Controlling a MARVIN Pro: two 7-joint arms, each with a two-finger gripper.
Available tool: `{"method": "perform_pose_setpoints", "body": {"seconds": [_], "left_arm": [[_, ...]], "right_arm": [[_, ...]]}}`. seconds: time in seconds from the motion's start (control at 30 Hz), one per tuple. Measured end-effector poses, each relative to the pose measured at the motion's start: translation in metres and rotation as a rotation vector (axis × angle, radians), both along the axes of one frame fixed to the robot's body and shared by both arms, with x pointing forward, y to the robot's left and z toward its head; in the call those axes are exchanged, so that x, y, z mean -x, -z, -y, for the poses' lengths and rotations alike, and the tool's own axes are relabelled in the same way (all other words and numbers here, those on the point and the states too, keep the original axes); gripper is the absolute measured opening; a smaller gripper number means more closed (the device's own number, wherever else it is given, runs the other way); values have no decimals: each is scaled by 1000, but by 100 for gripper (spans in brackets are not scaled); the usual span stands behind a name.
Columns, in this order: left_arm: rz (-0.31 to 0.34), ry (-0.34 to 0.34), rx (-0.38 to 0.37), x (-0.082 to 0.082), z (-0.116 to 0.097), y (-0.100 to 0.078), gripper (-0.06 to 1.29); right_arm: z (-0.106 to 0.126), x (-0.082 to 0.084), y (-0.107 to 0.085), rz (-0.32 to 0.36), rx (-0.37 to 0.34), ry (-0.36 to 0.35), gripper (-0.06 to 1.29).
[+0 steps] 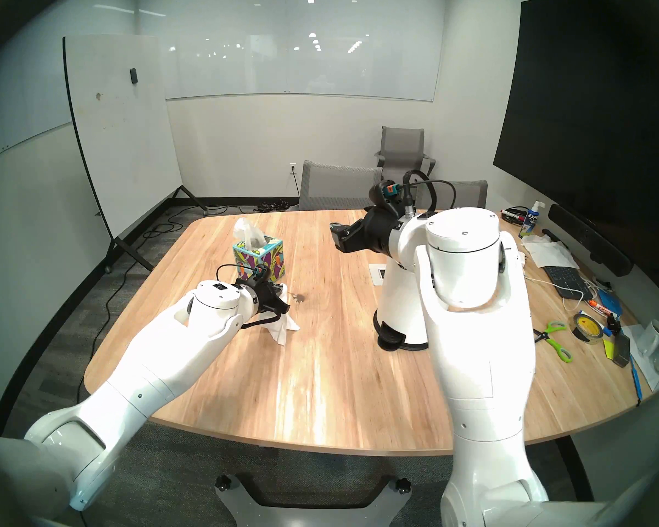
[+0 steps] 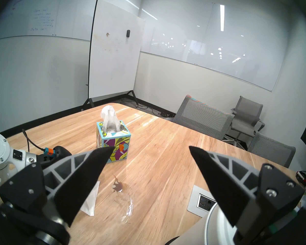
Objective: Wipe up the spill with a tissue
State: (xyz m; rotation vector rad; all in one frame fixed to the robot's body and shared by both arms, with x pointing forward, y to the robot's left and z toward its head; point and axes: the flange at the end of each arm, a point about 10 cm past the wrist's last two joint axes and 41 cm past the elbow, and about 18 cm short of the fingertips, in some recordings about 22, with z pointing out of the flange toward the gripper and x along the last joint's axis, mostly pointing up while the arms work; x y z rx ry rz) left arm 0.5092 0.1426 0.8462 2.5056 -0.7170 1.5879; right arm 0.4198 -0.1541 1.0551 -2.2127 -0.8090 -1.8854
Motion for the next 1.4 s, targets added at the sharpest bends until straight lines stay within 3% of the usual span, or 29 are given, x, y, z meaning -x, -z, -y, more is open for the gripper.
{"method": "perform_pose_setpoints", "body": {"seconds": [0.3,0.57,1.0,1.23,1.4], "left_arm": [[-27,16,-20,-4,13,15,-2],[-44,-14,-39,-17,22,29,-2],[9,-48,-1,-49,42,-3,-2],[20,-58,0,-56,44,-3,-2],[49,-39,12,-56,47,-12,-2]], "right_arm": [[0,0,0,0,0,0,123],[0,0,0,0,0,0,123],[0,0,0,0,0,0,123],[0,0,0,0,0,0,123],[0,0,0,0,0,0,123]]}}
